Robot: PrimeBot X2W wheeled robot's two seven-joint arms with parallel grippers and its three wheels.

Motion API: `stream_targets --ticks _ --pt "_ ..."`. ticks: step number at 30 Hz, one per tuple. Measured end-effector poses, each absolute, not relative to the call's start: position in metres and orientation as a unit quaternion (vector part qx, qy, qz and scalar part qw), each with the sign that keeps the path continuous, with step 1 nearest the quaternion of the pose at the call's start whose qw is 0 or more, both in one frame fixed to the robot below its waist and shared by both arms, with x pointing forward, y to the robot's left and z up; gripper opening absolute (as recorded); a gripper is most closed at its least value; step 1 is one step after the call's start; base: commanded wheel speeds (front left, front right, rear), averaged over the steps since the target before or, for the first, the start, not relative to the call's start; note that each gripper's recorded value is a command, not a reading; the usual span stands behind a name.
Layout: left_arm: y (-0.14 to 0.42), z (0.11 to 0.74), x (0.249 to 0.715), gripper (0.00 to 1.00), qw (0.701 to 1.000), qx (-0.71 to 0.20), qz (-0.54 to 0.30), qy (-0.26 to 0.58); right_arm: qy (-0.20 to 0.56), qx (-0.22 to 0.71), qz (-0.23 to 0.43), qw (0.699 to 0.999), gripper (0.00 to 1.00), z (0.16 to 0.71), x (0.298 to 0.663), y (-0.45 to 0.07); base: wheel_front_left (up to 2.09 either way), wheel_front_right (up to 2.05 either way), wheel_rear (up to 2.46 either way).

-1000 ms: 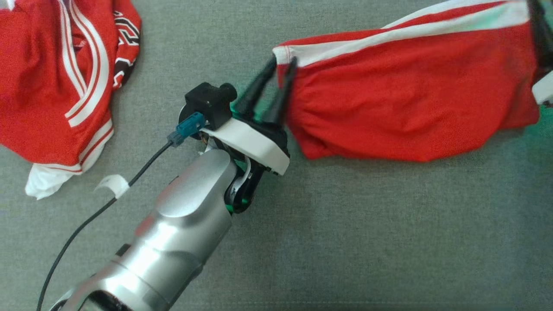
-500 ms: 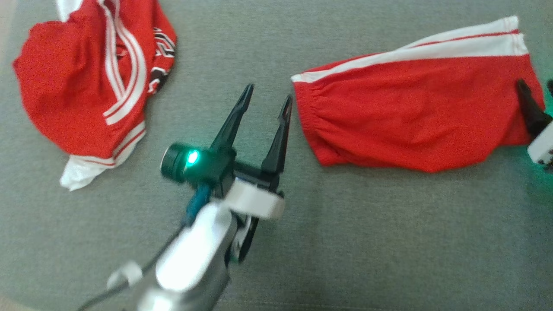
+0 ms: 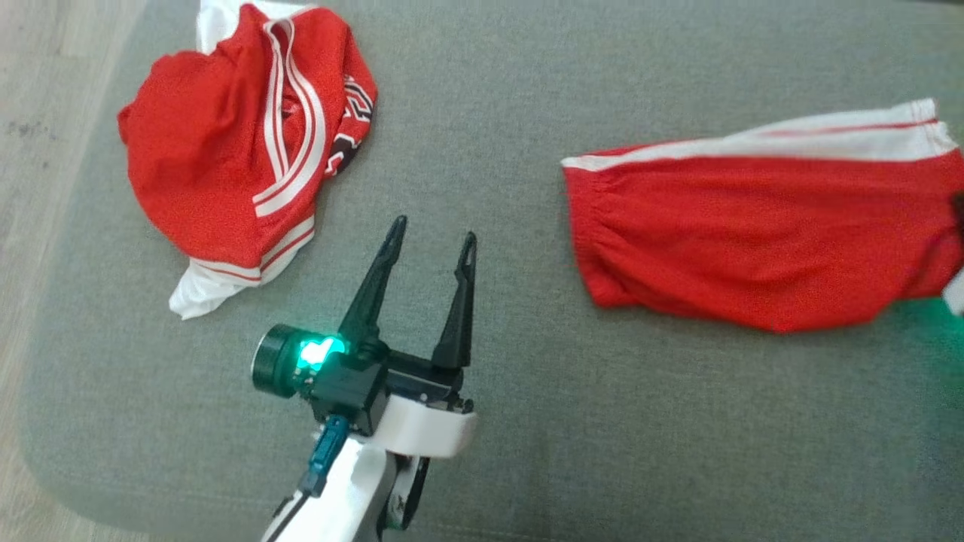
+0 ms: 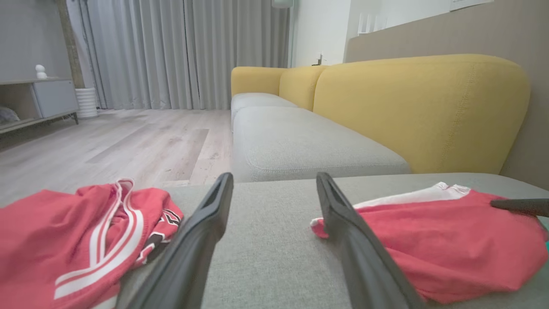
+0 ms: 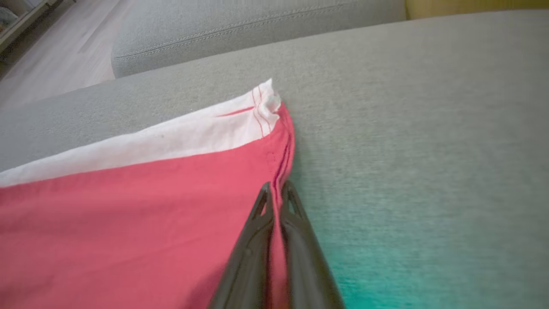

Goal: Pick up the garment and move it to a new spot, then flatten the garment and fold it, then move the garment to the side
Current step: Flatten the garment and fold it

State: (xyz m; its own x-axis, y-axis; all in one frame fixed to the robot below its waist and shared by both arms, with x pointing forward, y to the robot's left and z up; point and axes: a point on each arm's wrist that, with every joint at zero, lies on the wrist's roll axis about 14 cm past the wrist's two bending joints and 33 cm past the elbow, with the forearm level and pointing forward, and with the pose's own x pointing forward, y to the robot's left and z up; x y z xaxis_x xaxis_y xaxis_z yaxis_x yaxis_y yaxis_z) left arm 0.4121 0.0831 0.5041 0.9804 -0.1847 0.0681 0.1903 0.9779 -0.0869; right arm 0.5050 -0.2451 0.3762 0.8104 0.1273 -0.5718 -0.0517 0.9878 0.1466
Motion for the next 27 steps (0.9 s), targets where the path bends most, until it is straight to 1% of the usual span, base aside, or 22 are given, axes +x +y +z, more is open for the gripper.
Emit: stream_targets --ticks 4,6,8,10,14,18,22,26,27 --pt "0.078 0.504 0.405 1.00 0.993 -0.045 -0.101 -0.030 0.299 -0.020 0.020 0.954 0.00 0.391 0.491 -0.297 0.00 0.00 0.00" --pt "0.074 0.503 0.403 1.00 0.992 -0.046 -0.110 -0.028 0.293 -0.035 -0.004 0.955 0.00 0.400 0.485 -0.322 0.00 0.00 0.00" --pt "0.071 0.504 0.404 1.00 0.992 -0.046 -0.116 -0.030 0.283 -0.046 -0.010 0.958 0.00 0.408 0.484 -0.332 0.00 0.00 0.00" --pt "0.067 0.504 0.405 1.00 0.991 -0.047 -0.123 -0.031 0.273 -0.047 0.000 0.961 0.00 0.413 0.485 -0.327 0.00 0.00 0.00" --pt "0.060 0.504 0.406 1.00 0.989 -0.049 -0.136 -0.031 0.233 -0.052 0.047 0.970 0.00 0.436 0.500 -0.298 0.00 0.00 0.00" --pt "0.055 0.506 0.402 1.00 0.988 -0.047 -0.145 -0.034 0.176 -0.034 0.116 0.977 0.00 0.465 0.512 -0.241 0.00 0.00 0.00" --pt "0.056 0.509 0.398 1.00 0.988 -0.042 -0.146 -0.037 0.138 -0.006 0.192 0.972 0.00 0.483 0.508 -0.172 0.00 0.00 0.00" --pt "0.061 0.511 0.395 1.00 0.989 -0.042 -0.140 -0.040 0.130 0.024 0.264 0.955 0.01 0.485 0.492 -0.102 0.00 0.00 0.00" --pt "0.063 0.510 0.394 1.00 0.989 -0.042 -0.136 -0.038 0.140 0.030 0.279 0.950 0.45 0.479 0.484 -0.086 0.00 0.00 0.00"
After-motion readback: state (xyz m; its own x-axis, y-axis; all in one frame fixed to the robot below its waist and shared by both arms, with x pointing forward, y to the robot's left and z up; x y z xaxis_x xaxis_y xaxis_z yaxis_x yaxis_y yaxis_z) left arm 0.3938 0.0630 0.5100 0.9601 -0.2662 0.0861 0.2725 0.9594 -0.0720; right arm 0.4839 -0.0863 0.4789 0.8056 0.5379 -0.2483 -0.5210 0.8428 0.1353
